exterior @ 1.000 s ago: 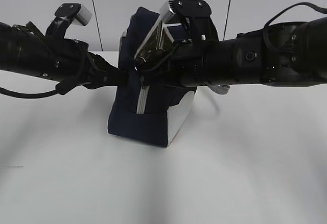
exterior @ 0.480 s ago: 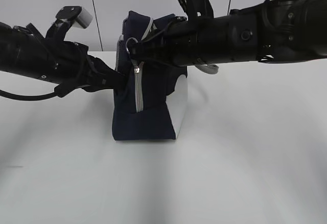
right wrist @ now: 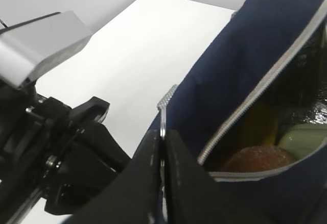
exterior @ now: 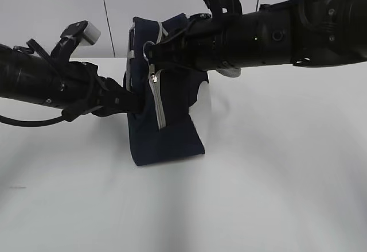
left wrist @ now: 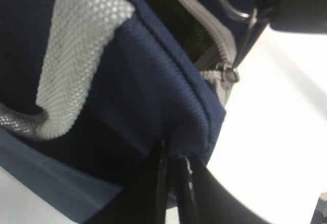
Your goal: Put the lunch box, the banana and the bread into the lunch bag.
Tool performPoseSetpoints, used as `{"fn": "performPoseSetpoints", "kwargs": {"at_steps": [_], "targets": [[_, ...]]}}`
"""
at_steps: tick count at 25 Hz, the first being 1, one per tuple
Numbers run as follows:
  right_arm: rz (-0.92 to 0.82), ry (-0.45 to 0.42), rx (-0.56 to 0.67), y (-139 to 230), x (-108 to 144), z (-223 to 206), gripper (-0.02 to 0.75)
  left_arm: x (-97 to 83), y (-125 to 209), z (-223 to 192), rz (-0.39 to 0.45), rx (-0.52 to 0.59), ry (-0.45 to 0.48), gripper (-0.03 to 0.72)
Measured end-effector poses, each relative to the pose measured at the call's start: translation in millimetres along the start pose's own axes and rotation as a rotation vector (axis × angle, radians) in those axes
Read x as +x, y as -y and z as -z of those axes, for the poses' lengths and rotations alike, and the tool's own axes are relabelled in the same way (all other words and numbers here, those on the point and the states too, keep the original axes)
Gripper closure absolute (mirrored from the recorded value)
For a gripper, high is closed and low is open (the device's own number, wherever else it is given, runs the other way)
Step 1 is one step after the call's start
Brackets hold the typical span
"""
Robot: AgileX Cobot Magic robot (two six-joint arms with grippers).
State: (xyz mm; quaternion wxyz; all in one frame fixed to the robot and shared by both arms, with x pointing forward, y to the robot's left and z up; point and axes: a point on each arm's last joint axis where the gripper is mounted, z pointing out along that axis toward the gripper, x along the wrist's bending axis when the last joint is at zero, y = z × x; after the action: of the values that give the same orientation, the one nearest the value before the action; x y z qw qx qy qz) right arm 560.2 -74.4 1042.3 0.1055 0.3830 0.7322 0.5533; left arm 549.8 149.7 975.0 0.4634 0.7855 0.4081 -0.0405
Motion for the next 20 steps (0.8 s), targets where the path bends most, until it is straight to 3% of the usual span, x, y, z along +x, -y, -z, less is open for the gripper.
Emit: {"fn": "performPoseSetpoints", "kwargs": {"at_steps": [11,20], "targets": [[0.001,0.004,-0.037,-14,2,2,0.732,-17.8,-17,27,-0.047,-0.101,-0.047,0.696],[0.022,-0.021,-0.062,-24,6,2,0.732,-22.6,-19,33,-0.069,-0.113,-0.049,0.692]]}}
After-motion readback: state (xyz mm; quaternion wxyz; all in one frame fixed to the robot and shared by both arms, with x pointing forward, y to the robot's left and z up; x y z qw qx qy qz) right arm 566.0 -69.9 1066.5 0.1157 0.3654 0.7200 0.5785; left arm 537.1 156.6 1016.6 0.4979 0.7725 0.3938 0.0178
